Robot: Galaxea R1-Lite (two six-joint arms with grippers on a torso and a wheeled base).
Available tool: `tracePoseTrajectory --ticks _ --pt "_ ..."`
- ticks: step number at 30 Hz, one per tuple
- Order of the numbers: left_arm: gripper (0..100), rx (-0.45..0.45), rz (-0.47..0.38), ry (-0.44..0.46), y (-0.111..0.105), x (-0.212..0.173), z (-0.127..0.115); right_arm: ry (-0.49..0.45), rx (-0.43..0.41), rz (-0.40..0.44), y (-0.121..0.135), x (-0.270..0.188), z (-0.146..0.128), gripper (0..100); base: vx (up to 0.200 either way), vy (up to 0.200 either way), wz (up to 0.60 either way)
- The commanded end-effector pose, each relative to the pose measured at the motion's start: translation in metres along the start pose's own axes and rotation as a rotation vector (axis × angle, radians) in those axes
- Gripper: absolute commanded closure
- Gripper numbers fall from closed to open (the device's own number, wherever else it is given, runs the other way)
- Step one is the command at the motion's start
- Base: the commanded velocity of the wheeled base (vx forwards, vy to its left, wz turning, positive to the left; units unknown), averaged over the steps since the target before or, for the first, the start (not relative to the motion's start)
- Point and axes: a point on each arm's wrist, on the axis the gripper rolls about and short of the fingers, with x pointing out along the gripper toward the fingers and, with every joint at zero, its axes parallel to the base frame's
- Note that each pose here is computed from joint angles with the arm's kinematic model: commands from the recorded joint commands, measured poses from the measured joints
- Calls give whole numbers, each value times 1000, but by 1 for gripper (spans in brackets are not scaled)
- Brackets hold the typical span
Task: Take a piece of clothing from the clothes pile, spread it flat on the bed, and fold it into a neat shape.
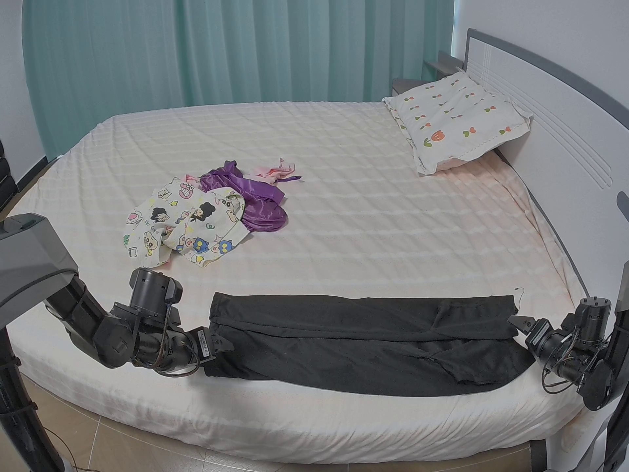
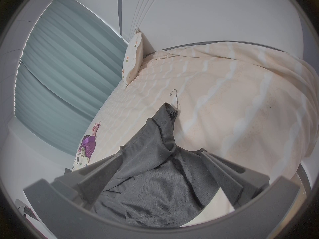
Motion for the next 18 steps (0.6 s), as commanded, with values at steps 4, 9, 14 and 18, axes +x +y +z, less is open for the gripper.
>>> tracePoseTrajectory --ticks 4,9,14,18 --pt "100 13 15 19 2 1 -4 13 2 -14 -3 -3 -3 0 0 0 0" --pt "100 106 30 38 9 -6 -12 14 1 -13 -2 -3 -3 0 0 0 0" --pt "100 117 55 31 10 -6 -12 15 1 -15 -2 -3 -3 0 0 0 0" --pt "100 115 74 18 12 -6 -11 16 1 -13 -2 -3 -3 0 0 0 0"
